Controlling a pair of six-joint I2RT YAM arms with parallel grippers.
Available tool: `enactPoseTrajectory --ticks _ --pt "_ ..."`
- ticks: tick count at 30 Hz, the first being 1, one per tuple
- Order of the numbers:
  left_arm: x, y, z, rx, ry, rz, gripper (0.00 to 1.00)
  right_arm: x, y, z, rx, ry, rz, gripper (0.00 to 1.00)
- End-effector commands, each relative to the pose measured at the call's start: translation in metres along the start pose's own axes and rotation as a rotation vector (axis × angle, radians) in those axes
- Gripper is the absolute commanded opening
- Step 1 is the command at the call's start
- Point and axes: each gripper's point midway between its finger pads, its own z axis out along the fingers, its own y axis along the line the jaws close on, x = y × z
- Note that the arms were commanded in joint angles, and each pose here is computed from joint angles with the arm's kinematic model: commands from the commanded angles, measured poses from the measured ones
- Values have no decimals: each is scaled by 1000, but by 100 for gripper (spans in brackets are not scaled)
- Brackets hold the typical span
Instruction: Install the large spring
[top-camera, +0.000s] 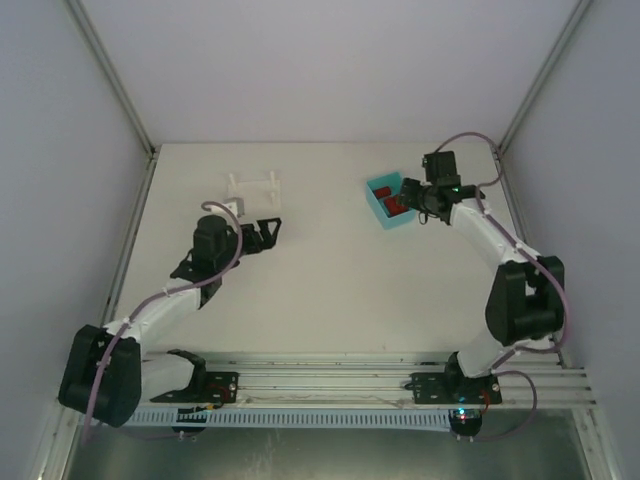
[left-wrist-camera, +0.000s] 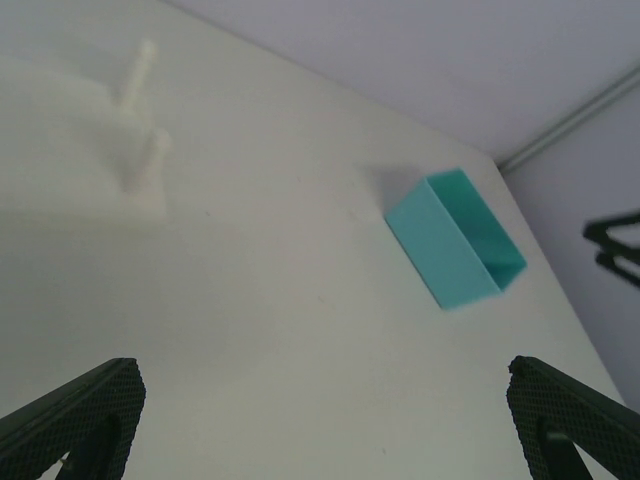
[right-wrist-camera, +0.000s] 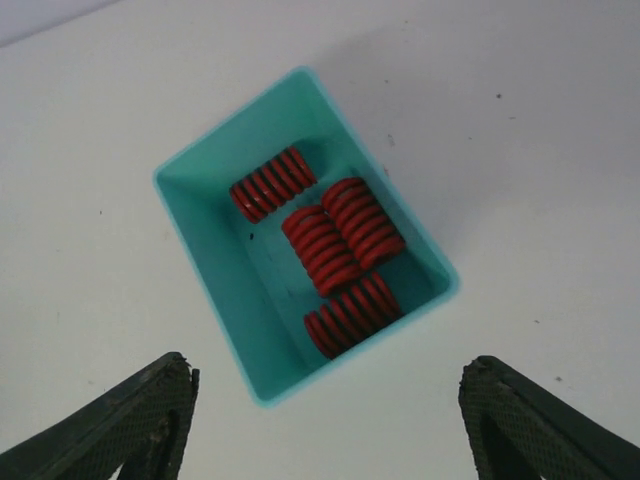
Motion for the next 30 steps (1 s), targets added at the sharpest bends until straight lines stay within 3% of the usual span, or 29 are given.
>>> enactPoseTrajectory --ticks 1,5,10,18,25,30 --pt "24 -14 6 6 12 84 99 -5 5 16 102 14 -98 68" --pt "50 -18 9 1 31 158 99 -7 11 37 149 45 -98 56" --pt "58 -19 9 1 21 249 99 -5 15 64 208 55 -50 49" --pt "45 -21 -6 -12 -67 284 99 -13 15 91 283 40 144 50" --pt "45 -18 -7 -31 -71 293 99 -20 25 118 240 5 197 45" --pt "45 -16 -6 -45 -71 298 99 -14 13 125 337 39 271 45"
